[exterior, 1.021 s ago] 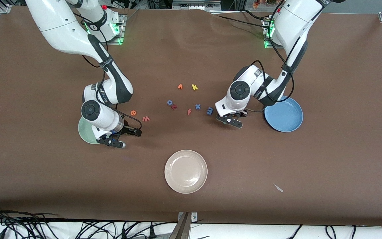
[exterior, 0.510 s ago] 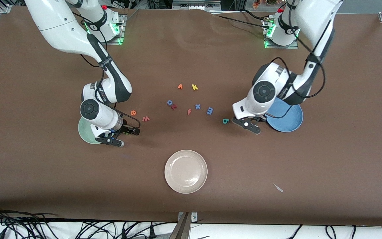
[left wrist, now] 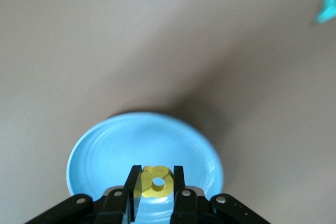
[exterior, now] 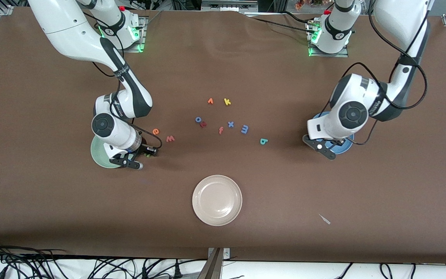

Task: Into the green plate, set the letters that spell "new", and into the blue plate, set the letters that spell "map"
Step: 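Carry the letters to the green and blue plates and release them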

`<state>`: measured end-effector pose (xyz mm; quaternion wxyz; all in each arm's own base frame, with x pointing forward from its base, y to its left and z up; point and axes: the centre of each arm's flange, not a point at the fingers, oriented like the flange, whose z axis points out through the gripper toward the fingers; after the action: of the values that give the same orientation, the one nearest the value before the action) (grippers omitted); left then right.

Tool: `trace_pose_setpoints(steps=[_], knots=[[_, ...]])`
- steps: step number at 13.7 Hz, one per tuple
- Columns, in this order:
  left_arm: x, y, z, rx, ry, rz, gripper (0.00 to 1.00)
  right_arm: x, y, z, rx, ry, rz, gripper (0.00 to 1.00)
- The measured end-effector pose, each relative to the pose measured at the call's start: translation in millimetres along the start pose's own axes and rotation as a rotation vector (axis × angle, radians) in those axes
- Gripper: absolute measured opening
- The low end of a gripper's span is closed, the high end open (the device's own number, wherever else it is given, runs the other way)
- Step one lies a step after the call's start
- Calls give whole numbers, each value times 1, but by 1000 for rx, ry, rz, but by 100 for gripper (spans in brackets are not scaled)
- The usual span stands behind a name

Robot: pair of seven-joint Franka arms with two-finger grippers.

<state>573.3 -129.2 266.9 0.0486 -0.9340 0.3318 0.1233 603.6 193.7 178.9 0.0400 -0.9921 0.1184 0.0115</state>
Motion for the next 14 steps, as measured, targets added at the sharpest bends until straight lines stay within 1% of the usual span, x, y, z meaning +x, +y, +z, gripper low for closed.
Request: trace_pose_setpoints(steps=[1,2,3,5,7,8,10,12,14], knots=[[-7,-9,8,26,-23,12,28,0,0,0,0,0,0,31],[-11,-14,12,42,-36,22,28,0,1,0,0,2,0,31],[-11,-14,13,51,-40,32,34,0,1,0,1,4,0,26],[-6,-4,9,55,-34,54,53,-1,1,-1,2,7,-4,26],[6,16,-2,61,-11,93,72,2,2,-6,1,12,-28,26],[15,28,-11,67,11,114,84,6,6,-16,-9,4,-37,26],[36,59,-40,65,76,144,100,17,12,-53,-30,-26,-68,26],[54,86,-59,37,126,156,100,26,29,-88,-38,-42,-114,26],[71,115,-59,3,139,128,100,34,69,-101,-52,-87,-158,26]])
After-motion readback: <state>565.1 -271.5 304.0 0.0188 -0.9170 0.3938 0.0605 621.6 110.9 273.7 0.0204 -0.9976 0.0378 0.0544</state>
